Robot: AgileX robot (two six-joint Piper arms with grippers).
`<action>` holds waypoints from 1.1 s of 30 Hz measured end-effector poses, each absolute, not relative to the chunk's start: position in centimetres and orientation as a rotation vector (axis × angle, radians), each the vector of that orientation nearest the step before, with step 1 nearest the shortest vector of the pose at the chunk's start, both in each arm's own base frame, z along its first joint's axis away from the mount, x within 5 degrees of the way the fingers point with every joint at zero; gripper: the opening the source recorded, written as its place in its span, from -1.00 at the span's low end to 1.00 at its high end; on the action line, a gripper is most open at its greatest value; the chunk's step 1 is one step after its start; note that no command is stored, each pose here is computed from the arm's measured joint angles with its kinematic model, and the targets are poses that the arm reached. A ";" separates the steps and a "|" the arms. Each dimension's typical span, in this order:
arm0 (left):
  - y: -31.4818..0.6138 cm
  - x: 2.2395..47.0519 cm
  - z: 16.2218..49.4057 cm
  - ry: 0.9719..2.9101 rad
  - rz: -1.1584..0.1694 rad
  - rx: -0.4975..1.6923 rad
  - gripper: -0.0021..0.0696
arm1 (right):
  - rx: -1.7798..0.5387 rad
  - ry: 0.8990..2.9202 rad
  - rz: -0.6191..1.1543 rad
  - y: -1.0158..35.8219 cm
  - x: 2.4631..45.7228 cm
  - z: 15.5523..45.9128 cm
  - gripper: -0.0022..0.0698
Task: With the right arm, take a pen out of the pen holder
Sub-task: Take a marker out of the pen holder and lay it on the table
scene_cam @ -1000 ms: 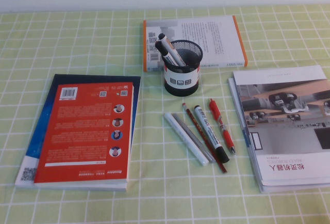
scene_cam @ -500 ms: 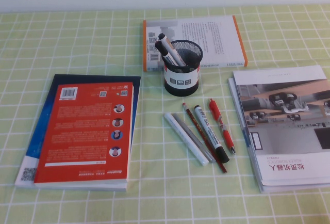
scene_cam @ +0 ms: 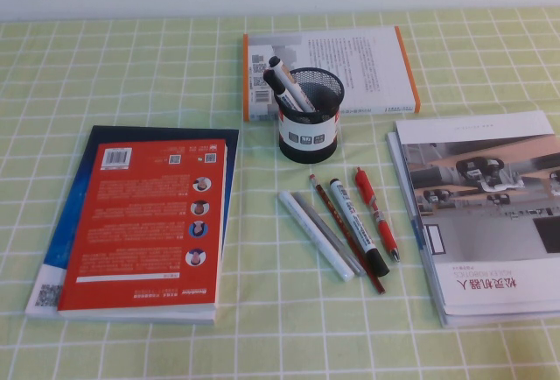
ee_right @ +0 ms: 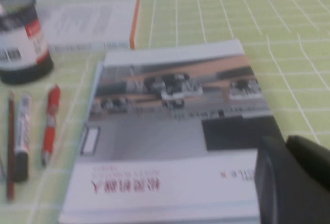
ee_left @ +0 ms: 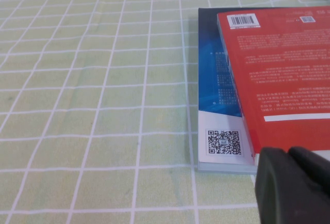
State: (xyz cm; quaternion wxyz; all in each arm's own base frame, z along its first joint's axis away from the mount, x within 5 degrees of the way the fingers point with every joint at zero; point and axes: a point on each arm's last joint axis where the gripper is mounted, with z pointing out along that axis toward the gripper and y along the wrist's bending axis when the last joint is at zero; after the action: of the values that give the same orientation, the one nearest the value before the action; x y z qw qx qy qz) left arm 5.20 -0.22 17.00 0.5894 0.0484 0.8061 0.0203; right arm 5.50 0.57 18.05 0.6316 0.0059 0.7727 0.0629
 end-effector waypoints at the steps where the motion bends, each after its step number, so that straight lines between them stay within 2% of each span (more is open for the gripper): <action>1: -0.2 5.2 17.0 1.877 0.047 0.113 -0.96 | 0.036 1.741 0.172 0.6 5.5 18.3 -0.97; 7: -0.2 5.2 17.0 1.877 0.047 0.113 -0.96 | 0.161 1.569 0.301 0.6 5.7 19.8 -0.97; 17: -0.2 5.2 17.0 1.877 0.047 0.113 -0.96 | 0.294 1.530 0.442 0.6 5.7 20.1 -0.97; 23: -0.2 5.2 17.0 1.877 0.047 0.113 -0.96 | 0.285 1.654 0.491 1.2 5.7 20.4 -0.97; 33: -0.2 5.2 17.0 1.877 0.047 0.113 -0.96 | 0.180 1.954 0.441 2.2 10.1 26.4 -0.97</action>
State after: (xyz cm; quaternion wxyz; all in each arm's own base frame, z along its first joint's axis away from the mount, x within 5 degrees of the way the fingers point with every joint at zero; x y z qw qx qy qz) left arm 5.20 -0.22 17.00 0.5894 0.0484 0.8061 0.0203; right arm 10.11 2.17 26.43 0.5355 0.0754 0.8205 0.1852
